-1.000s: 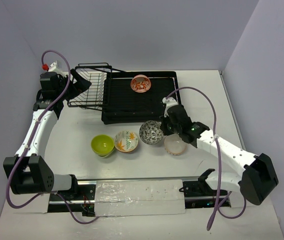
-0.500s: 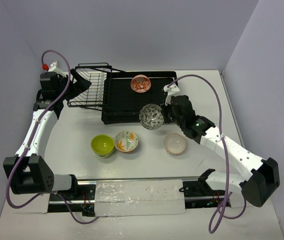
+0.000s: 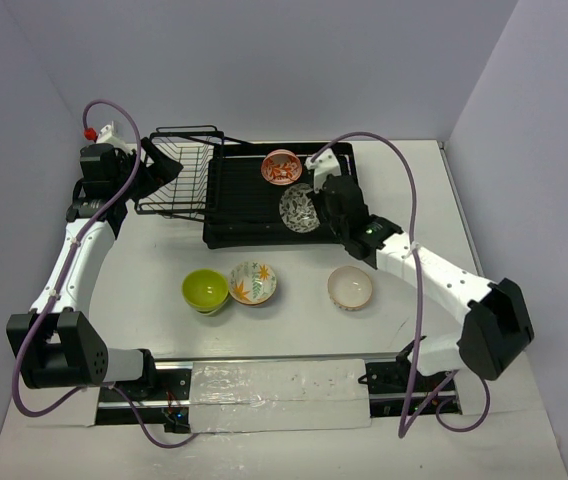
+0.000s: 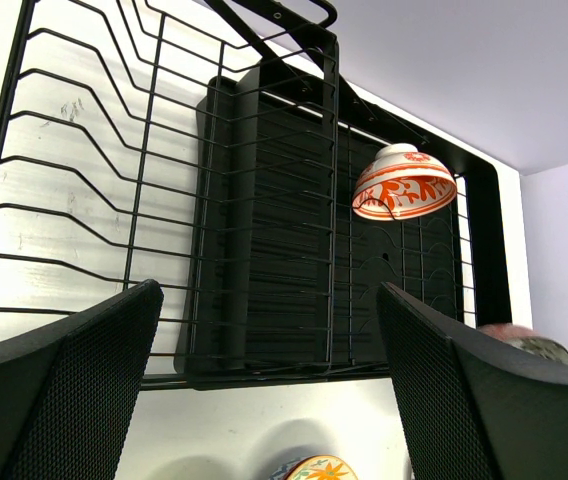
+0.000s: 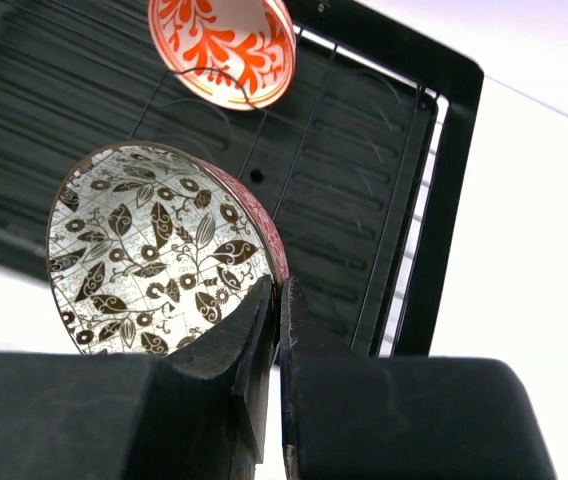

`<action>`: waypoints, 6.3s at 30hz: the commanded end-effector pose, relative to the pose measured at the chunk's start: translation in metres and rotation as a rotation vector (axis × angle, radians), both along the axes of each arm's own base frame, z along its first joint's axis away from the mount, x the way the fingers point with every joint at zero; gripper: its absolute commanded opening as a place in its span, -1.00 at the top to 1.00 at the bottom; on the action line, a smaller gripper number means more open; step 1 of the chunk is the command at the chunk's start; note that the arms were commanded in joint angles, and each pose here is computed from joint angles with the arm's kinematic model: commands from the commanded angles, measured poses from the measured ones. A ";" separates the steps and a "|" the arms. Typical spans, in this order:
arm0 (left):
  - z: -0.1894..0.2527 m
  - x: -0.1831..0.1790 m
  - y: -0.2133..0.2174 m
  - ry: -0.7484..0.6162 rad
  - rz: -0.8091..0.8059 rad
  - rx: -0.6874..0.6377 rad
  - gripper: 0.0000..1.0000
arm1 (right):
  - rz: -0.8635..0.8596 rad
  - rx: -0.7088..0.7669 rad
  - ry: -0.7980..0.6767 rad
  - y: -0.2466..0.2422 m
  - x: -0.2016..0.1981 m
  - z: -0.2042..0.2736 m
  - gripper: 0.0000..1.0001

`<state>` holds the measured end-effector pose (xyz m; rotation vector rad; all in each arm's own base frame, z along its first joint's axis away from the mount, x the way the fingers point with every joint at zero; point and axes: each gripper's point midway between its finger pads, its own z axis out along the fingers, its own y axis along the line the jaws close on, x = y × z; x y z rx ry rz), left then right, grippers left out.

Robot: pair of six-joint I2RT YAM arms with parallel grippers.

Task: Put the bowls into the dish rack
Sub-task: Insert the bowl into the dish rack, then pick up the bowl from the center of the board.

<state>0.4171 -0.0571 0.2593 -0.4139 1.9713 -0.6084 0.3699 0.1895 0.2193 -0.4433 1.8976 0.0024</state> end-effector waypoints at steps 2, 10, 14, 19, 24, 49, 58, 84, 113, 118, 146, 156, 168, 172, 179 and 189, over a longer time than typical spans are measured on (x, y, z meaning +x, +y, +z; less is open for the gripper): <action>0.005 0.006 0.001 -0.034 0.003 0.006 -0.87 | -0.038 0.059 -0.200 0.009 0.037 0.057 1.00; 0.008 0.005 0.003 -0.040 0.009 0.017 -0.86 | -0.054 0.015 -0.230 0.013 0.076 0.056 1.00; 0.005 0.006 0.002 -0.029 0.007 0.013 -0.86 | -0.064 -0.032 -0.272 0.012 0.094 0.059 1.00; 0.001 0.008 0.000 -0.019 -0.003 0.004 -0.86 | -0.055 -0.076 -0.309 0.017 0.116 0.055 1.00; -0.003 0.009 0.000 -0.010 -0.008 0.003 -0.86 | -0.009 -0.126 -0.346 0.022 0.130 0.049 1.00; 0.016 0.006 0.005 -0.050 0.004 0.012 -0.85 | 0.152 -0.139 -0.529 0.046 0.127 0.012 1.00; 0.019 0.004 0.003 -0.055 -0.006 0.003 -0.85 | 0.111 -0.177 -0.588 0.044 0.126 0.007 1.00; 0.015 0.007 0.004 -0.043 -0.008 -0.007 -0.85 | 0.106 -0.335 -0.720 0.046 0.125 -0.014 1.00; 0.016 0.006 0.006 -0.049 -0.004 -0.008 -0.84 | 0.172 -0.289 -0.774 0.051 0.113 -0.029 0.52; 0.016 0.006 0.006 -0.047 -0.005 -0.011 -0.84 | 0.156 -0.294 -0.764 0.048 0.115 -0.032 0.46; 0.014 0.008 0.012 -0.040 0.014 -0.015 -0.84 | 0.138 -0.153 -0.733 0.032 0.094 -0.003 0.03; 0.017 0.006 0.013 -0.051 0.014 -0.017 -0.85 | 0.138 -0.003 -0.623 0.019 0.057 0.022 -0.01; 0.011 0.009 0.018 -0.036 0.032 -0.009 -0.85 | 0.021 0.290 -0.145 0.008 -0.001 0.038 0.21; 0.007 0.010 0.018 -0.027 0.032 -0.013 -0.85 | 0.000 0.348 0.000 0.002 -0.029 0.013 0.17; 0.006 0.009 0.019 -0.029 0.044 -0.002 -0.85 | -0.031 0.423 0.185 -0.003 -0.072 -0.019 -0.04; 0.007 0.005 0.006 -0.034 0.038 0.053 -0.87 | -0.348 0.413 0.280 -0.066 -0.111 -0.061 -0.06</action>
